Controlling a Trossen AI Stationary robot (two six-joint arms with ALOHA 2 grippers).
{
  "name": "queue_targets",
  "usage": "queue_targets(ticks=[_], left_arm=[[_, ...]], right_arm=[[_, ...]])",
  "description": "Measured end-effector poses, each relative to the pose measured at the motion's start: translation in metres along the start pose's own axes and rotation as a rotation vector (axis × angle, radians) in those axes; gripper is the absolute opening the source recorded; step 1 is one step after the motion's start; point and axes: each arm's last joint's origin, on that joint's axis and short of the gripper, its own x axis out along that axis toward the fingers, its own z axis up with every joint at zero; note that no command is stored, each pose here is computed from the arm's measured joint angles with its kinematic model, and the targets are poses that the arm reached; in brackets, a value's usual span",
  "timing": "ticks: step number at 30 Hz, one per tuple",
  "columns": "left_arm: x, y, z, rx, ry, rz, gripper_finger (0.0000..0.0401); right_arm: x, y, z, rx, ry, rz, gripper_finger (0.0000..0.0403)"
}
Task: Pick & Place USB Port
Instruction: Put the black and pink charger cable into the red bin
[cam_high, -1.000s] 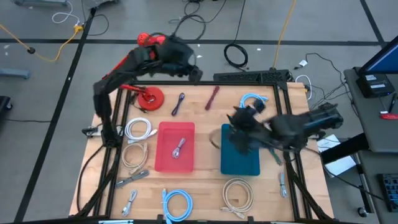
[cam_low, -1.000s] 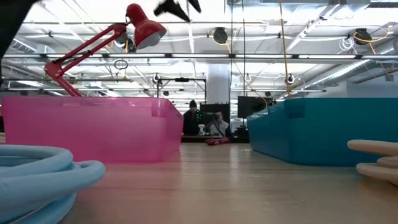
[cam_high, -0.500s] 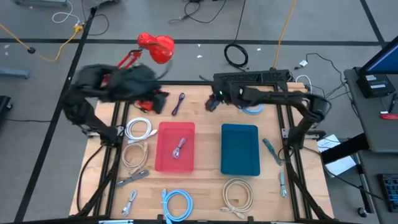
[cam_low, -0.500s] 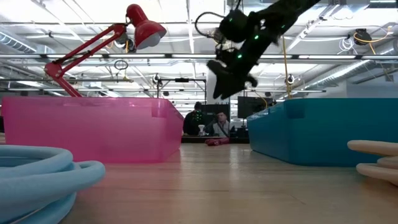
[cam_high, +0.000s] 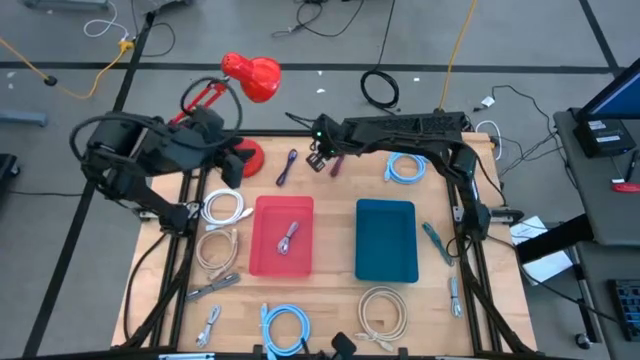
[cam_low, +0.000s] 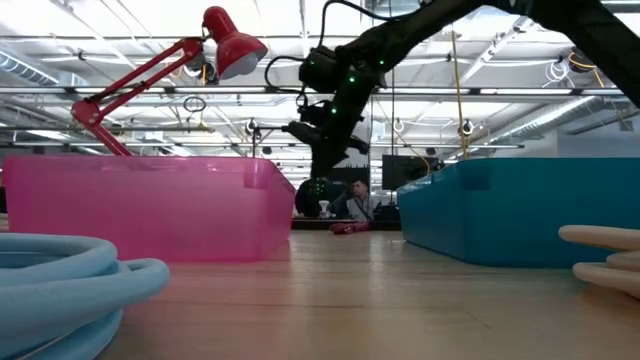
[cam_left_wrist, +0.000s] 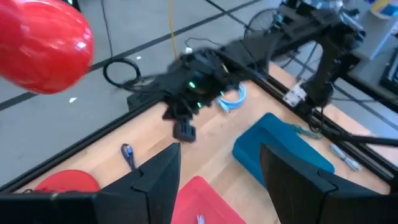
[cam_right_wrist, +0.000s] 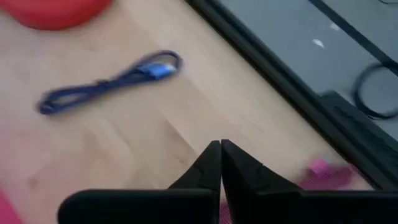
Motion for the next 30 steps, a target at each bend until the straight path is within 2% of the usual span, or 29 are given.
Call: queue_targets(ticks=[3,11,16,24,30], left_arm=[[-0.005,0.0,-0.001,0.004,0.002,-0.022,0.0223],[-0.013,-0.004,-0.007,0.005,-0.004,-0.058,0.0223],[-0.018,-0.007,-0.01,0.0,-0.014,-0.073,0.0223],[-0.02,-0.01,-0.013,-0.01,-0.012,-0.087,0.0223],[-0.023,-0.012,-0.015,-0.019,-0.011,-0.098,0.0223]], right_arm=[[0.002,-0.01,0.003,0.031,0.008,-0.037,0.0001],[0.024,-0.037,-0.017,0.075,0.097,-0.048,0.0],[0.034,-0.041,-0.031,0.075,0.125,-0.053,0.0],[0.047,-0.038,-0.055,0.141,0.157,-0.036,0.0],[0.061,-0.035,-0.067,0.134,0.212,-0.023,0.0]])
